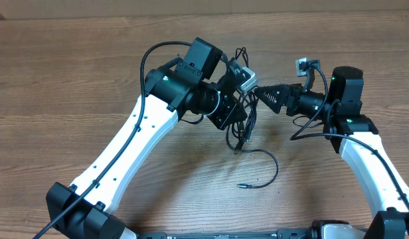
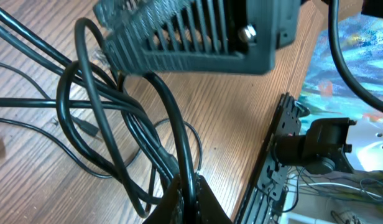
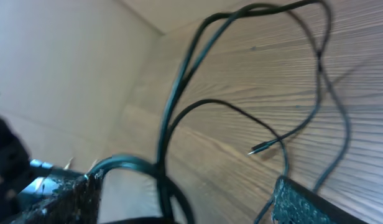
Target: Untangle cables
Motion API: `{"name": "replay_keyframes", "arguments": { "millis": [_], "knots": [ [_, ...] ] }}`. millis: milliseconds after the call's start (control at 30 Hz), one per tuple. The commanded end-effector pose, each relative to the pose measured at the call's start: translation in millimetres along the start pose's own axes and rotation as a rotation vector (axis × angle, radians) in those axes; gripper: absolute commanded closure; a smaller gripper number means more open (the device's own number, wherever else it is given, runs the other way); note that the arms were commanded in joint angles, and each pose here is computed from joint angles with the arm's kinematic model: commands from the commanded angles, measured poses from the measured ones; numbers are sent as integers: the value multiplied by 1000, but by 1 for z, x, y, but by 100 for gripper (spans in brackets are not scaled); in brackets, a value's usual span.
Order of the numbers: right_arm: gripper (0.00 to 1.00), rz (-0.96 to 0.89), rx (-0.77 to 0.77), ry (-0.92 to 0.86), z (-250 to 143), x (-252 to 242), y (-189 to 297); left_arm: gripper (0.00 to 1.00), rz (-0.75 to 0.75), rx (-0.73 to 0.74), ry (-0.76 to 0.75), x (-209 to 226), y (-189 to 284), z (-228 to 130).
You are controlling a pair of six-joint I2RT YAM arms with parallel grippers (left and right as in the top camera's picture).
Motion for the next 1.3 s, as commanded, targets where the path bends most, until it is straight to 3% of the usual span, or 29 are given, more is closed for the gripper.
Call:
{"name": "replay_keyframes", "arguments": {
  "millis": [0,400,700,933,1267],
  "knots": [
    [14,72,35,37,-2,10,2,96,20,-32,-36,-5,9,9],
    [17,16,16,36,-1,2,1,96,117,-1,30,7,10,5],
    [18,2,31,57,-5,-2,1,96,75,-4,20,2,9,5],
    [20,-189,-28,-11,-3,-28,4,96,75,-22,24,11,17,3],
    [21,24,76,179,-15,-2,1,96,-5,-94,60,9,24,11]
  ]
}}
Point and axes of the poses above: each gripper's point midway between its finger pads, its own y axis back along the fingers, its own x axis along the line the jaws close on, z = x × y, the point moved 5 cm from there along y, back along the fingers, and after that the axes turned 15 degrees about -y, right-handed, at the moved point
